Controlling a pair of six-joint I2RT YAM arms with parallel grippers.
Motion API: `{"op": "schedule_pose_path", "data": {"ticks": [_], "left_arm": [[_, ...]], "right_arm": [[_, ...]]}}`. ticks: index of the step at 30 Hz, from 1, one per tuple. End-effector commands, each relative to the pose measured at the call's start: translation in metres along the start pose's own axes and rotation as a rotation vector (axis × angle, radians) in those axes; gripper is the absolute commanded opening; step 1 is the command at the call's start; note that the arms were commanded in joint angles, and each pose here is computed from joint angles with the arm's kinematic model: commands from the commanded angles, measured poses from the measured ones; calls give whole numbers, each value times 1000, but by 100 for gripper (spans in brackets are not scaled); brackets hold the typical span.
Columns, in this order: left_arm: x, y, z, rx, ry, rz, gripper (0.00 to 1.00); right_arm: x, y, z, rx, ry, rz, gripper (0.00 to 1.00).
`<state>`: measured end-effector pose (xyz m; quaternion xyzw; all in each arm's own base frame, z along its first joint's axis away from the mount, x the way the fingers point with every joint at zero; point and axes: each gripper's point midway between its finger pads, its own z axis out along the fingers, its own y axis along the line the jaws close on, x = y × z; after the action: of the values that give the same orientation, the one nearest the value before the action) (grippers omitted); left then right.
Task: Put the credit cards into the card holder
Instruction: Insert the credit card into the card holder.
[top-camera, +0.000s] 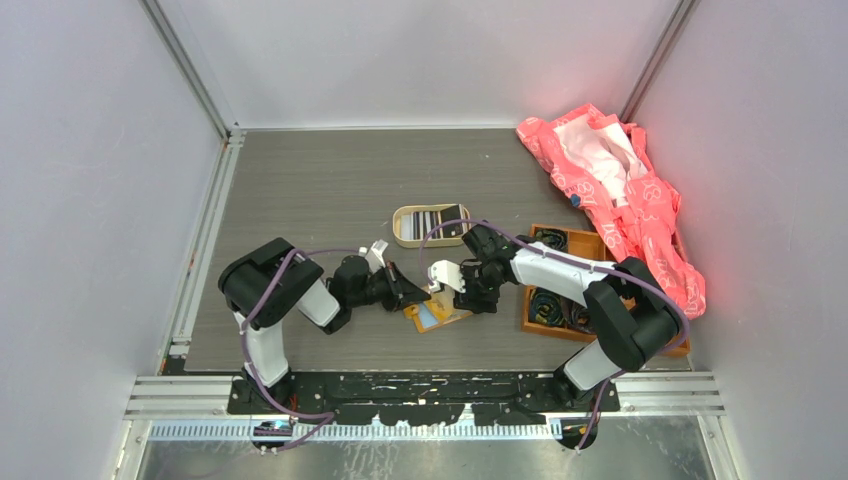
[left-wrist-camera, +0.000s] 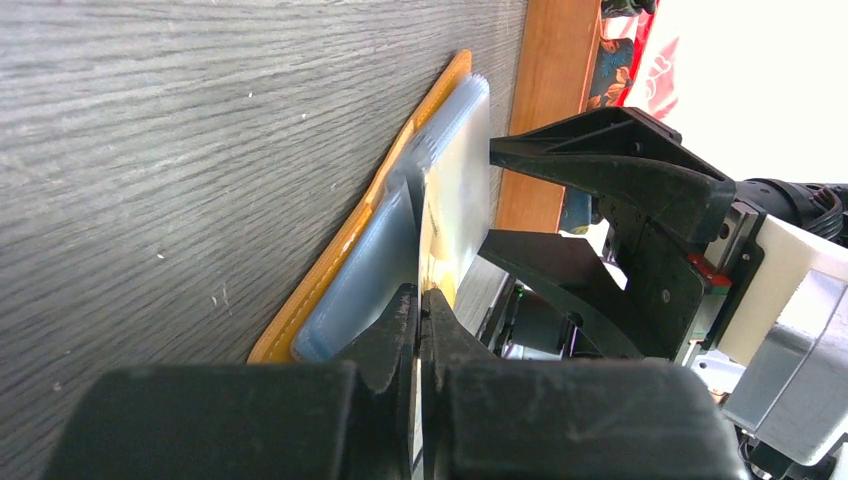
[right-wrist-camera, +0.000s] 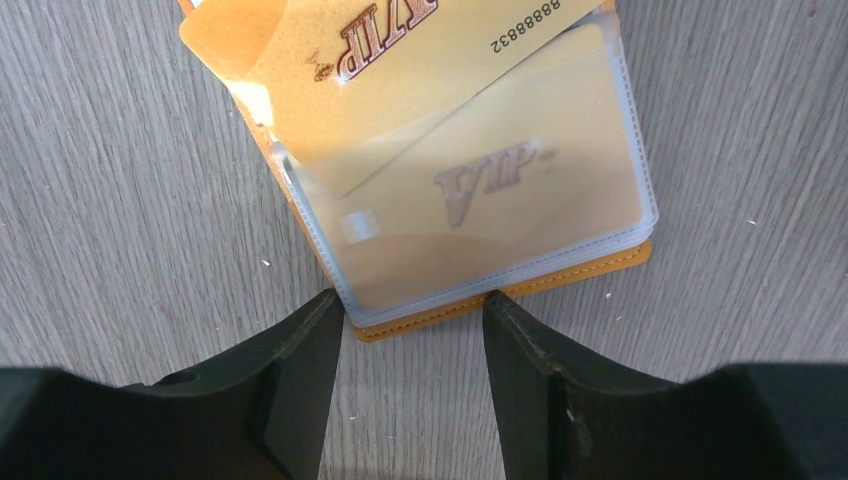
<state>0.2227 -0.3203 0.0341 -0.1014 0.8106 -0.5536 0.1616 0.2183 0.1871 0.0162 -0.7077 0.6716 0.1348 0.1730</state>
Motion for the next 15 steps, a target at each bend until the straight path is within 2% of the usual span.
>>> {"op": "schedule_pose_path", "data": {"ticks": [1, 15], "left_arm": [[-1, -2, 5, 4, 3, 7, 0], [3, 1, 9, 0, 26, -11, 0]], "right_arm": [[-5, -10, 3, 24, 1, -25, 58], [-5, -9, 3, 23, 1, -30, 58]]}}
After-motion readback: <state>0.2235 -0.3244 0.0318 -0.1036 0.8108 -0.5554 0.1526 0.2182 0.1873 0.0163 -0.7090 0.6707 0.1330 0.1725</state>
